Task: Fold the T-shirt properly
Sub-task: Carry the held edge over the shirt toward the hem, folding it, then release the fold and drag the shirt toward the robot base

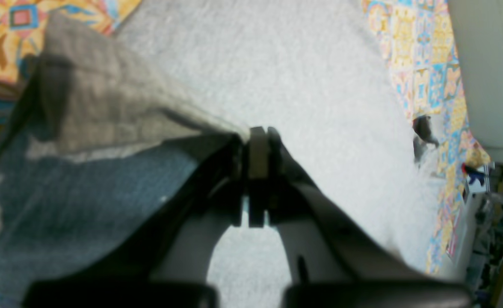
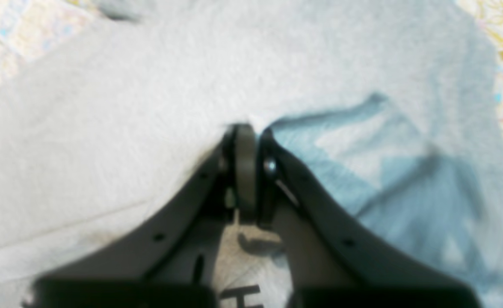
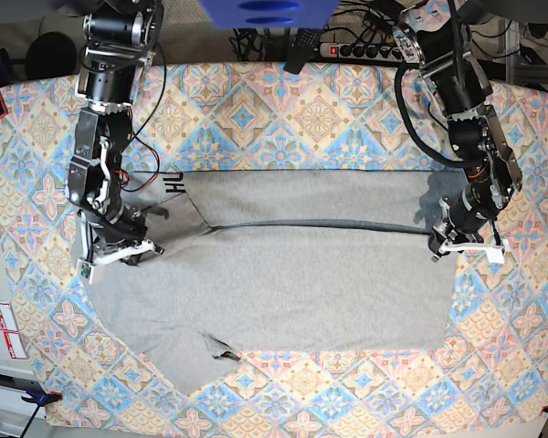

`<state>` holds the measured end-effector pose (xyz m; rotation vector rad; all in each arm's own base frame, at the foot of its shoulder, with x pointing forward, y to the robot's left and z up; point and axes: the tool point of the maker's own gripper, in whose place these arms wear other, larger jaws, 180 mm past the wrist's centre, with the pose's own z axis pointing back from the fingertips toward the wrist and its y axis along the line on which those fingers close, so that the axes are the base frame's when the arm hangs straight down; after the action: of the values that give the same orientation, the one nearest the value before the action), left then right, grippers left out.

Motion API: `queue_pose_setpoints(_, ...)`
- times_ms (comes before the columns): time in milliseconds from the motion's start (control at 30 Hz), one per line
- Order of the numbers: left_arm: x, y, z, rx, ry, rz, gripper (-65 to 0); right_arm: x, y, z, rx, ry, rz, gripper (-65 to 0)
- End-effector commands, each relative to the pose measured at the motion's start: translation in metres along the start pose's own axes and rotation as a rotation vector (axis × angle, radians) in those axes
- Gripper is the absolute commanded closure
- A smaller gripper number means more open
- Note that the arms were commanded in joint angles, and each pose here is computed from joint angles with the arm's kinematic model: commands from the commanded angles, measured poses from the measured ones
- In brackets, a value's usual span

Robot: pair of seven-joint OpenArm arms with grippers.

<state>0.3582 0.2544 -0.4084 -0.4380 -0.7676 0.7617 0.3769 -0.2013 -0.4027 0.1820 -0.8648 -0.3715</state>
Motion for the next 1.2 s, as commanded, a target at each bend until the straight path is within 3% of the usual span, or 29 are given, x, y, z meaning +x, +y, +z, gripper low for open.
queue_pose_setpoints(0,0.019,-0.012,0.002,-0.029,-0.045,-0.014,0.0,0.027,0.001,0.002,0.010,-0.068,0.022,-2.0)
queue_pose_setpoints(100,0.019,-0.012,0.002,-0.024,-0.045,-0.010,-1.8,0.028,-0.003,0.004,0.002,-0.069,0.035,-8.1)
queue_pose_setpoints(300,0.011,-0.003,0.004,-0.010,-0.019,-0.004,-22.8,0.004,-0.035,0.022,-0.058,-0.050,0.011,-17.7)
queue_pose_setpoints(500,-0.026,0.030,0.019,0.019,0.091,0.045,-37.2,-0.015,-0.066,0.057,-0.122,-0.058,0.012,-19.5)
queue_pose_setpoints(833,-0.067,0.078,0.069,0.022,0.141,0.153,-38.4,-0.049,-0.079,0.098,-0.151,-0.017,0.069,-19.5)
queue_pose_setpoints(900,-0.061,0.093,0.077,0.048,0.113,0.182,-38.4,-0.052,-0.080,0.100,-0.154,-0.010,0.071,-19.5)
queue_pose_setpoints(1167,-0.056,0.103,0.069,0.059,0.095,0.256,-38.4,-0.052,-0.079,0.099,-0.153,-0.009,0.071,-19.5)
